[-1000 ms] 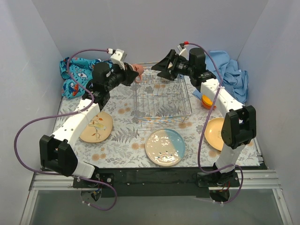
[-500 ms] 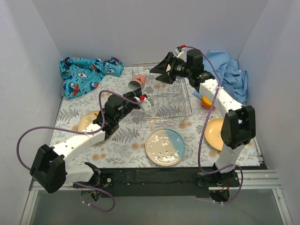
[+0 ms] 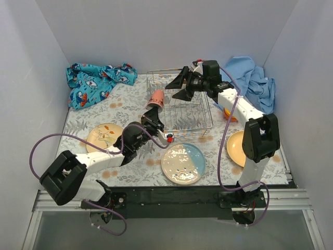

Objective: Load the mixed dishes into the dish rack

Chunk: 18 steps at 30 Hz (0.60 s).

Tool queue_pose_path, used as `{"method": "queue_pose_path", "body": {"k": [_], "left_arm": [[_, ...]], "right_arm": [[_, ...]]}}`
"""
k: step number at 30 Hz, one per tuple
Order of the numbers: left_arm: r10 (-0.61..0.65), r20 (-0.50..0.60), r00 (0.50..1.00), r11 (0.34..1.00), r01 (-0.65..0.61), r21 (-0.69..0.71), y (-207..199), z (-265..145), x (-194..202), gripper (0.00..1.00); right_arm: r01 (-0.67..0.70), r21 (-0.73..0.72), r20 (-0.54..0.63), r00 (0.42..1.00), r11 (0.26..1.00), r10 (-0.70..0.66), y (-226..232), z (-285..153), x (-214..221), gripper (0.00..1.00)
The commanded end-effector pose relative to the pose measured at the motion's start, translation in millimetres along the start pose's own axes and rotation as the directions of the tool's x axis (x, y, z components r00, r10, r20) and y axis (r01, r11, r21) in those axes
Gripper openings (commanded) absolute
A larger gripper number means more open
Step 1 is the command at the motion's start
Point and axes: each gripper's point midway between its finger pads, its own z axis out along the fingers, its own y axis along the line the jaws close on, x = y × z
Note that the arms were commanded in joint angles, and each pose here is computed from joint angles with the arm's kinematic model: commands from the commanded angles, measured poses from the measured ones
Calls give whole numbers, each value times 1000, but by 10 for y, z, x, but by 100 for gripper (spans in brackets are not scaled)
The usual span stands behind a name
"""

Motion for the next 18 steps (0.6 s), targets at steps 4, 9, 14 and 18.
{"method": "queue_pose_path", "body": {"k": [4, 9, 14, 18], "left_arm": [[116, -77, 990, 975, -129, -179, 503, 40, 53, 0], [123, -55, 991, 980, -130, -150, 422, 84, -21, 0], [124, -41, 991, 978, -129, -163, 448, 119, -92, 0], [114, -31, 993, 980, -118, -158, 435, 120, -144, 0]], "right_arm": [[-26, 53, -12, 1000, 998, 27, 84, 77, 138, 82], [-23, 21, -15, 1000, 1000, 23, 226, 161, 155, 82], [-13, 9, -24, 1000, 1000, 13, 274, 253, 177, 81], [-11, 12, -26, 1000, 1000, 12, 224, 320, 151, 79]]}}
